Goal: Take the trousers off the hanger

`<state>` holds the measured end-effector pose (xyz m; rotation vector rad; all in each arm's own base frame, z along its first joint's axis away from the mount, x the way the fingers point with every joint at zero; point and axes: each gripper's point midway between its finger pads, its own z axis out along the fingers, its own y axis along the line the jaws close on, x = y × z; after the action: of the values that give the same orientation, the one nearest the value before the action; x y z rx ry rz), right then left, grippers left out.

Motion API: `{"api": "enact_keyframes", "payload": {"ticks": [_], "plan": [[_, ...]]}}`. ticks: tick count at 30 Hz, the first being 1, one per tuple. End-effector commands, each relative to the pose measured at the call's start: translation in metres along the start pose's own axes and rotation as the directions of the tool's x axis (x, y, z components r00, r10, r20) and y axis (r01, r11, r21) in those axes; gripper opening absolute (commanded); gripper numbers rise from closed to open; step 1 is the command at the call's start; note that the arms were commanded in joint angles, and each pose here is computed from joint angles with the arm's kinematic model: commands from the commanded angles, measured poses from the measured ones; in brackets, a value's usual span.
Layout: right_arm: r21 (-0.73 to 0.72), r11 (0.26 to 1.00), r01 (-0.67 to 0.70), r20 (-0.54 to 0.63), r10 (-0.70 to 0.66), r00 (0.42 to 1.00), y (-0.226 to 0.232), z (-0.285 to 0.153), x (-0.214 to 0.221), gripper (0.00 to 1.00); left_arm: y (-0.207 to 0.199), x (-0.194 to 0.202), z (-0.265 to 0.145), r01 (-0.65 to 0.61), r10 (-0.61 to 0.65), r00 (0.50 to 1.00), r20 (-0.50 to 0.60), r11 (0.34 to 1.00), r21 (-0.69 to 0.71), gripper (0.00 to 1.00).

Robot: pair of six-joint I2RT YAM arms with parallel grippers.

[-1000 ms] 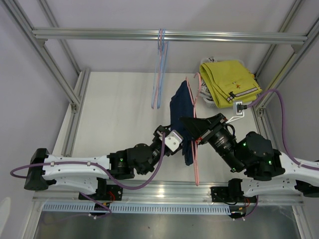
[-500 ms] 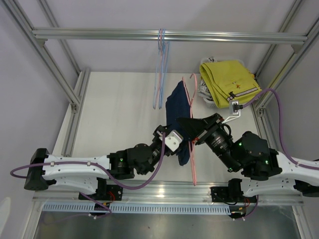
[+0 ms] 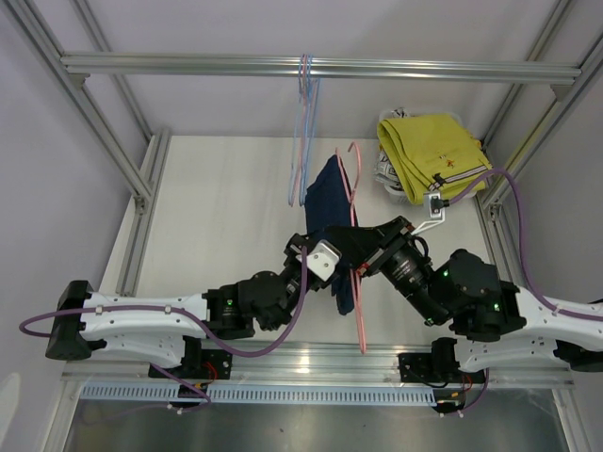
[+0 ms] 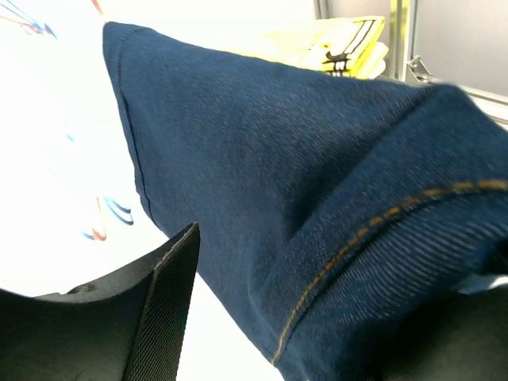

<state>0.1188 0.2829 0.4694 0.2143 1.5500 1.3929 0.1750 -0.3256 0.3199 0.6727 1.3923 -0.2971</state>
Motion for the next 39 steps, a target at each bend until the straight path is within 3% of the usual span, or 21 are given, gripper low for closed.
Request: {"api": "enact_keyframes", "payload": {"ticks": [1,18,20,23,27,32,39], "plan": [[-0.082,0.991,-0.109,0.051,0.114,0.992,0.025,-0.002,-0.020,0.00,0.017,-0.015,-0.002,0.071,-0.068,0.997,0.046,0.995,-0.074,0.61],[-0.107,0.983,-0.150,-0.003,0.150,0.989,0.028,0.010,0.012,0.00,0.026,-0.001,0.017,0.095,-0.094,0.995,0.016,0.977,-0.188,0.60],[-0.099,0.983,-0.154,-0.013,0.153,0.988,0.025,0.011,0.018,0.00,0.026,0.000,0.018,0.089,-0.089,0.996,0.009,0.976,-0.199,0.54],[-0.092,0.982,-0.166,-0.028,0.164,0.986,0.019,0.011,0.026,0.00,0.034,0.000,0.019,0.101,-0.102,0.995,0.008,0.967,-0.235,0.37],[-0.075,0.980,-0.183,-0.030,0.181,0.983,0.008,0.006,0.033,0.00,0.046,-0.005,0.016,0.128,-0.127,0.992,0.020,0.955,-0.268,0.27],[-0.033,0.982,-0.187,-0.017,0.186,0.982,-0.011,0.001,0.039,0.00,0.060,-0.017,0.007,0.174,-0.165,0.985,0.058,0.946,-0.273,0.02],[0.075,0.981,-0.181,0.007,0.181,0.984,-0.059,-0.006,0.055,0.00,0.086,-0.040,-0.016,0.252,-0.224,0.965,0.133,0.934,-0.253,0.01]]}}
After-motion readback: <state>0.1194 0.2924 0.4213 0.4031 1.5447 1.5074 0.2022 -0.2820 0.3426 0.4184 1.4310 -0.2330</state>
